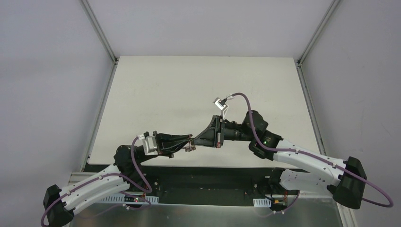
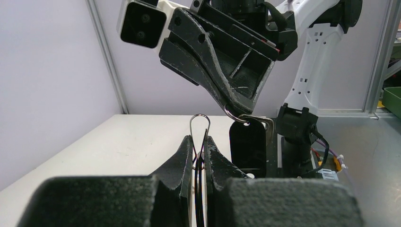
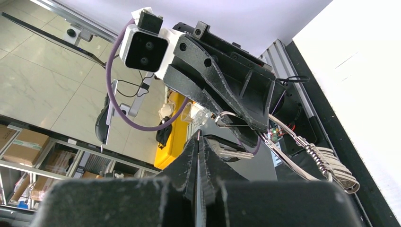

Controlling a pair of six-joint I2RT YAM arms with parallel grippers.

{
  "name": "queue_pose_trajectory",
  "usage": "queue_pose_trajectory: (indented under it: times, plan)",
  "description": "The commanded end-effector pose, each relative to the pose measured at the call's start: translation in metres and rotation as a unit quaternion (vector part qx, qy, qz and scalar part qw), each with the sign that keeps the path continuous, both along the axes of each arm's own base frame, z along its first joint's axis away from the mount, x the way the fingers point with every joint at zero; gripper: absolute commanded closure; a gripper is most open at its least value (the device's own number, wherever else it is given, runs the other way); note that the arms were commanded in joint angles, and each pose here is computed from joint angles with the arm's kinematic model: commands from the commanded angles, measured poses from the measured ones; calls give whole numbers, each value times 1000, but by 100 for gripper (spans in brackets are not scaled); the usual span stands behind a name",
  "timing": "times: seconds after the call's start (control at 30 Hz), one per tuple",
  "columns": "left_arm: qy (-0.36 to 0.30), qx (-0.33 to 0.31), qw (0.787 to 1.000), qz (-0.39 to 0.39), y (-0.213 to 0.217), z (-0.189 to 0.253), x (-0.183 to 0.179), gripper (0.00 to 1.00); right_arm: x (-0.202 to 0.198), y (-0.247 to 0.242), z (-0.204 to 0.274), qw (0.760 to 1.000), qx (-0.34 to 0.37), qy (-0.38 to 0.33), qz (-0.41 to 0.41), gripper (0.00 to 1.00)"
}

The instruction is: Put the keys on the keyring

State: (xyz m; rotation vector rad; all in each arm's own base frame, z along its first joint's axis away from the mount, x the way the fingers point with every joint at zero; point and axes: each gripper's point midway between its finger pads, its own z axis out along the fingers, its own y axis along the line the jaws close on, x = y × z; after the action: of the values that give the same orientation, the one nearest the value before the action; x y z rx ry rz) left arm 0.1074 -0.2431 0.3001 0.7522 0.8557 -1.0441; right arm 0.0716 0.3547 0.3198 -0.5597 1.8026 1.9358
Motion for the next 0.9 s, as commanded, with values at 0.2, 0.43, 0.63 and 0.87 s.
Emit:
queue_pose_trajectory:
  times: [0.2,0.43,0.63,0.87]
  plan:
    - [-49,-48,998,-6,10,28,-11,100,-1,2,8,1000,26,17,3,100]
    - [-50,-48,998,-7,9,28,-10,100,6,4,9,998,40,42,-15,100]
    - [-59,-44,997,-1,9,26,-9,100,9,5,15,997,52,49,-21,100]
    - [-63,-44,997,4,9,26,-8,100,12,7,17,996,57,60,-25,100]
